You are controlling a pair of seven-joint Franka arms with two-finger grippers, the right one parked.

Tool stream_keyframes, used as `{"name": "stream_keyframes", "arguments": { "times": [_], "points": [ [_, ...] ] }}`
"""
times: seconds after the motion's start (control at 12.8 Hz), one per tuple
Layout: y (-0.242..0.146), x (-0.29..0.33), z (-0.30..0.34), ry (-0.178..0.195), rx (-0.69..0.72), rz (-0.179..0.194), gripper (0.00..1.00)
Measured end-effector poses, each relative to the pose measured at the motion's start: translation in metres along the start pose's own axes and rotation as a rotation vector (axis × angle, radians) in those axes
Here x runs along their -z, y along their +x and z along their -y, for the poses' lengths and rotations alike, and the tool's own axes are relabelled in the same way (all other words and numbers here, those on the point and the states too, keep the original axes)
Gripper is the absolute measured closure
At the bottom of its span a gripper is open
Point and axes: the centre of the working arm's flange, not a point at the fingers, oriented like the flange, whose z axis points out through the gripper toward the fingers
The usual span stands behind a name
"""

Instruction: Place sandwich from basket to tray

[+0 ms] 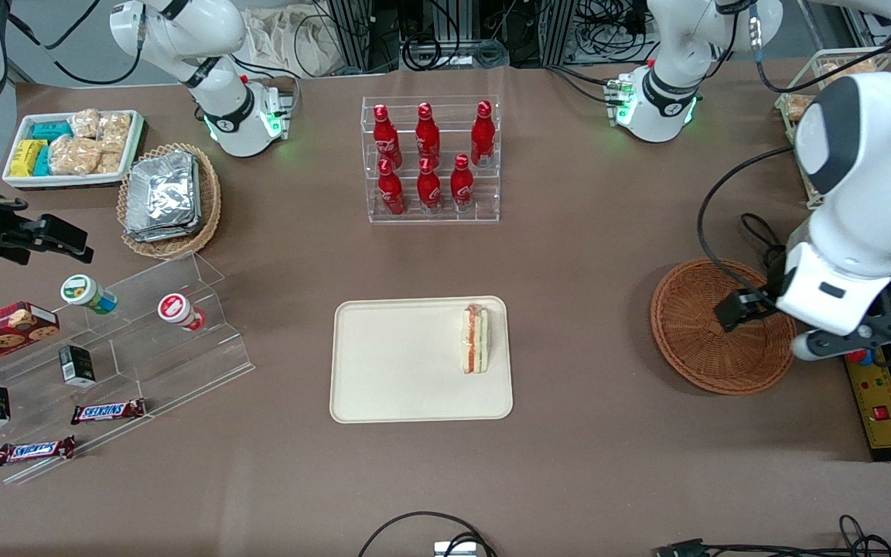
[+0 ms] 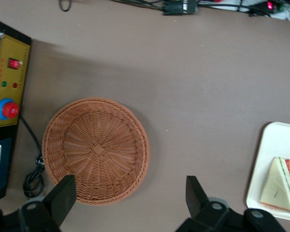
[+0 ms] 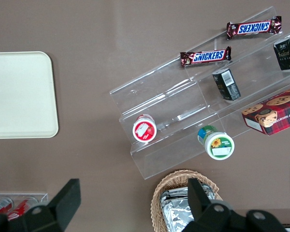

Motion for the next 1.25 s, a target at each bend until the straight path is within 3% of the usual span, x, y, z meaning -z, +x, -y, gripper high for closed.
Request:
{"name": "stream_keyframes", "arguments": {
  "times": [0.55,0.78,1.25],
  "points": [
    [-0.002,0.030,0.075,-0.107,-0.064,-0.009,0.00],
    [-0.029,0.054,0.102,-0.109,-0.127,-0.010,0.00],
    [-0.077,0.104,0.089,-0.105,-0.186,0.001,0.00]
  ]
}}
